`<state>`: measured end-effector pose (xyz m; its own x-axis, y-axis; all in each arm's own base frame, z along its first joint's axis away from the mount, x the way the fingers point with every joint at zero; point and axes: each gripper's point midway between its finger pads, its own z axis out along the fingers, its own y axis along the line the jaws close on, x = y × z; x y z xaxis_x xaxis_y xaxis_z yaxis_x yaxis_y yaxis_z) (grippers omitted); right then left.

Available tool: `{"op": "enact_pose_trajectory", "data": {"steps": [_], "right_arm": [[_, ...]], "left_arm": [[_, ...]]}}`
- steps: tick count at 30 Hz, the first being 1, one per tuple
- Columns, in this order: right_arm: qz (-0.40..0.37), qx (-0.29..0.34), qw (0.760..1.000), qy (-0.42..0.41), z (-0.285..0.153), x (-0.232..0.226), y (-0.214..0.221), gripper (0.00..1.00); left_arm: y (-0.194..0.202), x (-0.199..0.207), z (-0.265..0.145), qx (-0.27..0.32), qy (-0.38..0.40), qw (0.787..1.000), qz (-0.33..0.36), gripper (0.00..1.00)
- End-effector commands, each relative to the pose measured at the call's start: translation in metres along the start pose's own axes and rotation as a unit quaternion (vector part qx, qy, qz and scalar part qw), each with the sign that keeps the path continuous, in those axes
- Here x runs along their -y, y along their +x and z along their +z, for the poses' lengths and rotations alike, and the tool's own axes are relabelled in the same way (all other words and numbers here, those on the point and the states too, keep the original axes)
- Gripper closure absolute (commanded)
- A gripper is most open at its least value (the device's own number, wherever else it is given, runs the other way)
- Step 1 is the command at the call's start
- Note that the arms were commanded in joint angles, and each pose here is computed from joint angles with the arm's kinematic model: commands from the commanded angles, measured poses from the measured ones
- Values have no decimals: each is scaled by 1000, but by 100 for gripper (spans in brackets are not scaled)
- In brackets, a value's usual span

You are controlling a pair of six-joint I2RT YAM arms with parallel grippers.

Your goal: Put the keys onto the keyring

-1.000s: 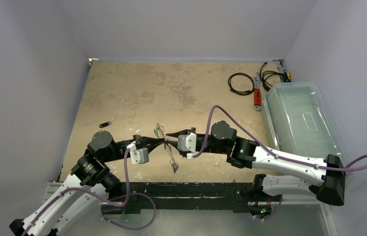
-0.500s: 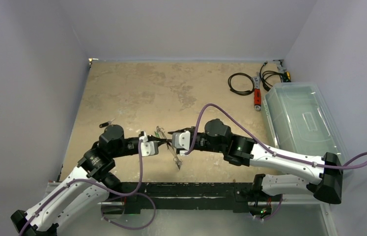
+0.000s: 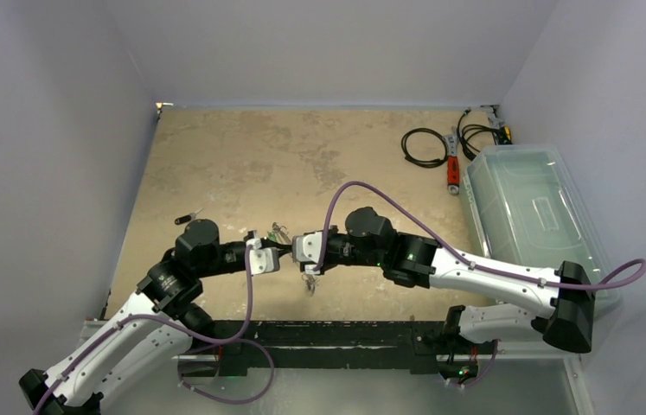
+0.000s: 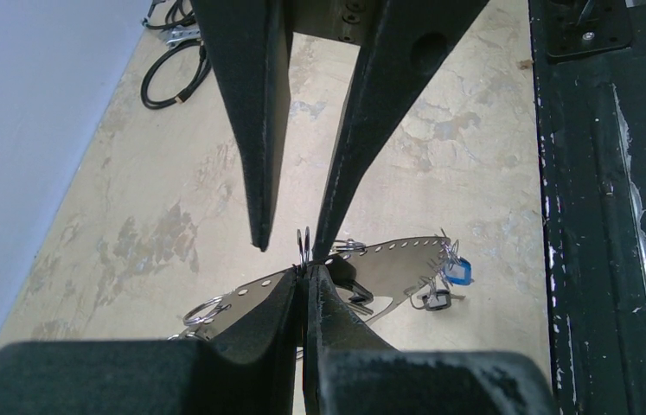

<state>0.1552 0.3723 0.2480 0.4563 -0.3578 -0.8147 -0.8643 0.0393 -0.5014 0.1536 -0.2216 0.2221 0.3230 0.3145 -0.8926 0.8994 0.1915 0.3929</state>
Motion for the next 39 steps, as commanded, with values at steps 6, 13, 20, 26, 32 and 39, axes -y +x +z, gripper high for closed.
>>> {"op": "enact_pose_trajectory", "data": {"steps": [6,13,20,26,32,39], "right_arm": [[2,30,1000,-5,-9,5,-24,74],[8,16,1000,-3,-3,5,-16,76],[8,5,1000,-7,4,5,-13,84],[4,13,1000,-4,4,7,-16,100],[-6,38,999,33,-4,19,-26,100],[-10,151,986,65,-36,24,-68,100]], "left_arm": [[-36,-19,-6,44,-30,998,26,100],[-40,-14,-7,57,-19,998,34,100],[-43,-12,-8,64,-15,997,40,100],[-44,-11,-7,67,-10,997,41,100],[-55,-10,-13,93,-18,994,53,74],[-70,-11,-25,135,-46,987,70,37]]}}
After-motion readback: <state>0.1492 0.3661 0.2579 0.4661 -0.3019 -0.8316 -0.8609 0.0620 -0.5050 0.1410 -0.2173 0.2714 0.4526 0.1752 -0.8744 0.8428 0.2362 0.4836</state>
